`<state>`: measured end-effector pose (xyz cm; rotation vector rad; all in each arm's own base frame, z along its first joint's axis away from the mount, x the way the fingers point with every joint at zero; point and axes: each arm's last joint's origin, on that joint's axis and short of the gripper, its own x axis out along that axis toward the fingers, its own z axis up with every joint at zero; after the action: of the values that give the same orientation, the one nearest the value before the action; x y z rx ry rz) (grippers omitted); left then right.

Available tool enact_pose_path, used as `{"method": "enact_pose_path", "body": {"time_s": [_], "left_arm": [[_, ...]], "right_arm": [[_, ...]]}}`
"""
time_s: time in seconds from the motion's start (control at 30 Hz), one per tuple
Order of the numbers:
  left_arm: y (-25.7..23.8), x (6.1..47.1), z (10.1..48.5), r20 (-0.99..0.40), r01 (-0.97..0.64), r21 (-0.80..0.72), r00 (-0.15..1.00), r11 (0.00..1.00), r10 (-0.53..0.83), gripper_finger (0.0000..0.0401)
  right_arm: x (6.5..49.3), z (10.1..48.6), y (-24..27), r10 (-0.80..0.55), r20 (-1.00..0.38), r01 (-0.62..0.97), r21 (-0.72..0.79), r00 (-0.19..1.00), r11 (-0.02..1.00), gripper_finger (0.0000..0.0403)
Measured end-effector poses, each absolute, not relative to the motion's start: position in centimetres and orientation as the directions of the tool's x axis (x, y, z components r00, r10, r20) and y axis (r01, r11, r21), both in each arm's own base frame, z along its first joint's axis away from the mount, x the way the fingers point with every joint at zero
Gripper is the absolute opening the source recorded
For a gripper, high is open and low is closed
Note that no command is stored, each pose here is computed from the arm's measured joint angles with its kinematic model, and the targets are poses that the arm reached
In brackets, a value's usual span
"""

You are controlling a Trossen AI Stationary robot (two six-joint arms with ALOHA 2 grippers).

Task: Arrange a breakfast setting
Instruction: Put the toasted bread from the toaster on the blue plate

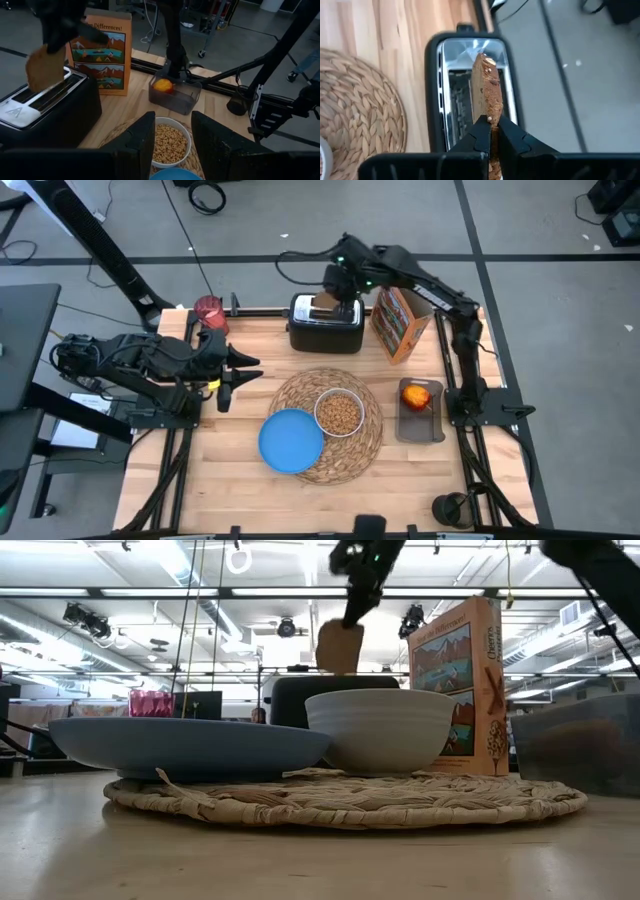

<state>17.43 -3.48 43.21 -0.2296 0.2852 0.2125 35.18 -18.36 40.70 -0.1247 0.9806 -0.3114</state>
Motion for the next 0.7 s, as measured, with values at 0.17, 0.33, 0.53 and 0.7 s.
{"method": "enact_pose_path", "body": {"time_s": [0.17,0.33,0.53,0.7], "left_arm": [[-3.5,17.5,43.3,-0.287,-0.229,-0.177,0.942,0.957,0.173,0.0135],[-3.5,17.5,43.4,-0.287,-0.224,-0.159,0.942,0.962,0.172,0.0135],[-3.4,16.8,43.3,-0.299,-0.222,-0.153,0.939,0.963,0.169,0.0135],[-2.9,15.1,43.8,-0.281,-0.218,-0.164,0.945,0.962,0.167,0.0135]], "right_arm": [[32.9,44.9,-15.0,-0.368,-0.705,0.208,-0.306,0.606,0.929,0.0021],[30.6,48.6,-10.5,-0.399,-0.604,0.2,-0.371,0.69,0.907,0.0021],[28.1,51.6,-4.3,-0.346,-0.501,0.132,-0.413,0.794,0.901,0.0021],[28.0,51.8,1.1,-0.187,-0.493,-0.007,-0.366,0.849,0.931,0.0021]]}}
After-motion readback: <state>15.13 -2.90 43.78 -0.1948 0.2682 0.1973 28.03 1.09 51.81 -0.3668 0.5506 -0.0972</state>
